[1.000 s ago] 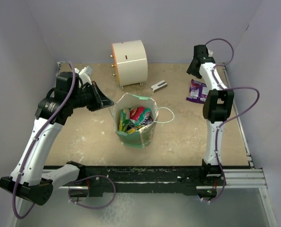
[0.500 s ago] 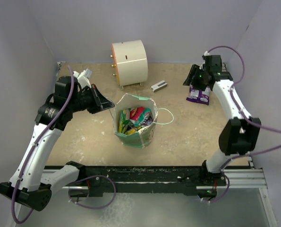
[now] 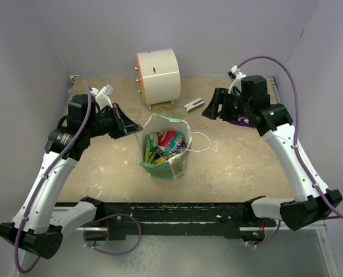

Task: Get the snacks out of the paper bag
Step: Take out the snack from the paper bag.

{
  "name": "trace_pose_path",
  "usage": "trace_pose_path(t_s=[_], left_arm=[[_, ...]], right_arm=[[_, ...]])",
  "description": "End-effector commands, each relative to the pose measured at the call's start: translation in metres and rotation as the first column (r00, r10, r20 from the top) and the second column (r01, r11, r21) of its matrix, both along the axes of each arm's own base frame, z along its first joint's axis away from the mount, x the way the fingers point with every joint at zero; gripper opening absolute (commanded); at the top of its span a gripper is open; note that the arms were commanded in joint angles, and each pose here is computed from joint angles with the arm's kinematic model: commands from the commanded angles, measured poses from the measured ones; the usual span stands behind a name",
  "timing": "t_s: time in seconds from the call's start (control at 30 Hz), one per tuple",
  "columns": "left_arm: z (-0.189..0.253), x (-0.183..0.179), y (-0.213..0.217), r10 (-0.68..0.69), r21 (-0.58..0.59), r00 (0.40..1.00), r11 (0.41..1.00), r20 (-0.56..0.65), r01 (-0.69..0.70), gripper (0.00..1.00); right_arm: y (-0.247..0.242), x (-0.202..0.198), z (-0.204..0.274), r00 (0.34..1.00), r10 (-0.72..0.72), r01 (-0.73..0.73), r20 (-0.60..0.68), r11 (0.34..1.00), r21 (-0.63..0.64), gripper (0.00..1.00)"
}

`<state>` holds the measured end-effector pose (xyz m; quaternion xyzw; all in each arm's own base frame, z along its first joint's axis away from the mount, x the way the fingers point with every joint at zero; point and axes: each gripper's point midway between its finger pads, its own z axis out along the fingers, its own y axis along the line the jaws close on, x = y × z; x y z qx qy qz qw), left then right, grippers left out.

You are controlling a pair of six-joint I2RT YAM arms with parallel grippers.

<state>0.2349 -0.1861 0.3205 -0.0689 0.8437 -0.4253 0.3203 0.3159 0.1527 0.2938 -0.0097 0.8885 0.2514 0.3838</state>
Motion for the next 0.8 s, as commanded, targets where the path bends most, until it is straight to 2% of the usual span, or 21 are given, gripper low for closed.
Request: trace_pose_path(t_s=[0.0,0.27,0.53,0.63,0.77], left_arm=[[0.020,0.002,-0.003,-0.027,-0.025,0.996,0.999,0.083,0.029,0.00],[0.021,-0.001,-0.003,-0.022,-0.039,0.997,0.999,0.073,0.025,0.00],[0.026,0.000,-0.004,-0.017,-0.048,0.997,0.999,0.079,0.020,0.00],[0.025,0.000,-0.006,-0.028,-0.051,0.997,0.998,0.072,0.032,0.00],[0.027,0.000,-0.007,-0.039,-0.055,0.997,0.998,0.072,0.043,0.00]], right_arm=[[0.025,-0.020,0.048,0.998,0.004,-0.009,0.067,0.998,0.070,0.68],[0.112,-0.052,0.077,0.980,0.149,-0.164,0.135,0.980,0.110,0.69],[0.190,-0.071,0.025,0.974,0.222,-0.227,0.053,0.966,0.123,0.61],[0.207,-0.070,0.003,0.973,0.230,-0.232,0.033,0.963,0.135,0.61],[0.219,-0.061,-0.022,0.980,0.199,-0.199,0.010,0.977,0.079,0.60]])
